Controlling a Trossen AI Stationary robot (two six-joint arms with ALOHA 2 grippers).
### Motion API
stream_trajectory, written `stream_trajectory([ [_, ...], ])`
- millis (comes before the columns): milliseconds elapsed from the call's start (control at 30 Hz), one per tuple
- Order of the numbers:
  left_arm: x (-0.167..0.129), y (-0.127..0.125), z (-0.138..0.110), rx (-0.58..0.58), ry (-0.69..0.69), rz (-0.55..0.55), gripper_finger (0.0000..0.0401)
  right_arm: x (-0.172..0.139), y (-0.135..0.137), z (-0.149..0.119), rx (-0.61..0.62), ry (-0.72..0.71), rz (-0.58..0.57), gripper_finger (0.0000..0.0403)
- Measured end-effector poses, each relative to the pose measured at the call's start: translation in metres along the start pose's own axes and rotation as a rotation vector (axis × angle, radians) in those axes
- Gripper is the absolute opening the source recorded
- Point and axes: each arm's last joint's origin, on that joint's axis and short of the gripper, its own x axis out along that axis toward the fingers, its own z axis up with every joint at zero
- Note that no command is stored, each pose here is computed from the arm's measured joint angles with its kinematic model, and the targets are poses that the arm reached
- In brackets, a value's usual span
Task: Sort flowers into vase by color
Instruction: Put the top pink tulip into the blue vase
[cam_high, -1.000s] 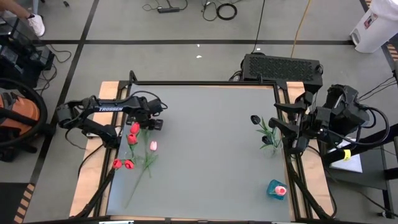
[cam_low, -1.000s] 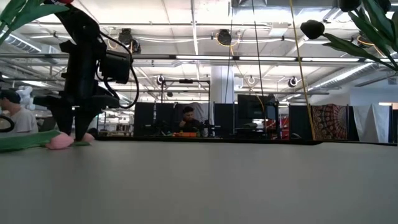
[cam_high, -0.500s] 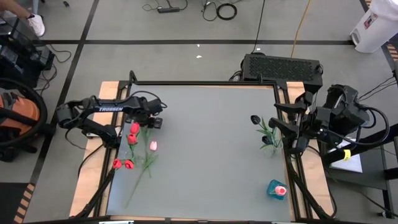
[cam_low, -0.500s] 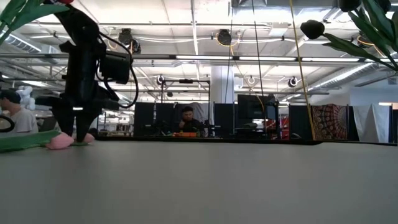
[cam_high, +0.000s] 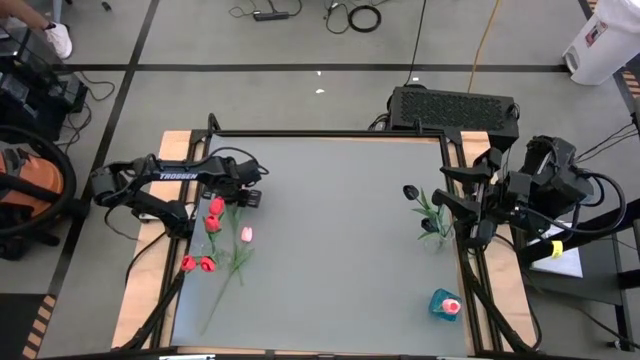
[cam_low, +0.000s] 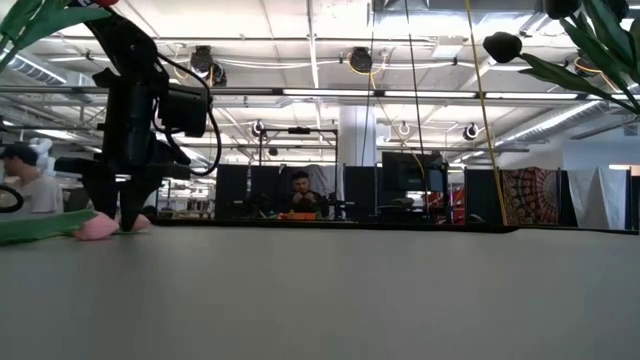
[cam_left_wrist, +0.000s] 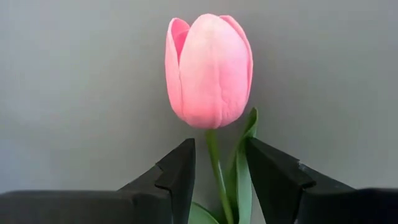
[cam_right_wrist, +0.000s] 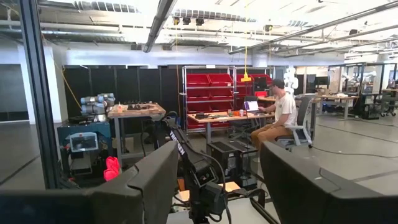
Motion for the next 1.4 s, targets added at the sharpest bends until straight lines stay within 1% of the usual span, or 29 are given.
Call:
stream_trajectory([
  [67, 0.000, 0.000, 0.000, 0.000, 0.000, 0.000, 0.0140, 0.000, 0.000, 0.000, 0.000, 0.000, 0.000, 0.0219],
  [167, 0.000, 0.000, 0.000, 0.000, 0.002, -0.002, 0.0115, 0.000, 0.000, 0.000, -0.002, 0.000, 0.000, 0.0219],
  [433, 0.000, 0.000, 0.000, 0.001, 0.002, -0.002, 0.0018, 0.000, 0.000, 0.000, -0.004, 0.000, 0.000, 0.0219],
  [467, 0.000, 0.000, 0.000, 0.001, 0.003, -0.002, 0.0012, 0.000, 0.000, 0.000, -0.004, 0.000, 0.000, 0.0219],
  [633, 0.000, -0.001, 0.000, 0.007, 0.017, -0.014, 0.0014, 0.000, 0.000, 0.000, -0.004, 0.000, 0.000, 0.0219],
  [767, 0.000, -0.001, -0.001, 0.008, 0.028, -0.025, 0.0007, 0.000, 0.000, 0.000, -0.004, 0.000, 0.000, 0.0219],
  [967, -0.013, -0.010, 0.007, 0.008, 0.005, -0.077, 0.0006, 0.000, 0.000, 0.000, -0.004, 0.000, 0.000, 0.0219],
  [1167, -0.038, -0.026, 0.020, 0.010, -0.061, -0.159, 0.0006, 0.000, 0.000, 0.000, -0.004, 0.000, 0.000, 0.0219],
  [1300, -0.061, -0.039, 0.030, 0.017, -0.128, -0.239, 0.0006, 0.000, 0.000, 0.000, -0.004, 0.000, 0.000, 0.0219],
  [1400, -0.083, -0.049, 0.039, 0.035, -0.202, -0.319, 0.0007, 0.000, 0.000, 0.000, -0.005, 0.000, 0.000, 0.0219],
])
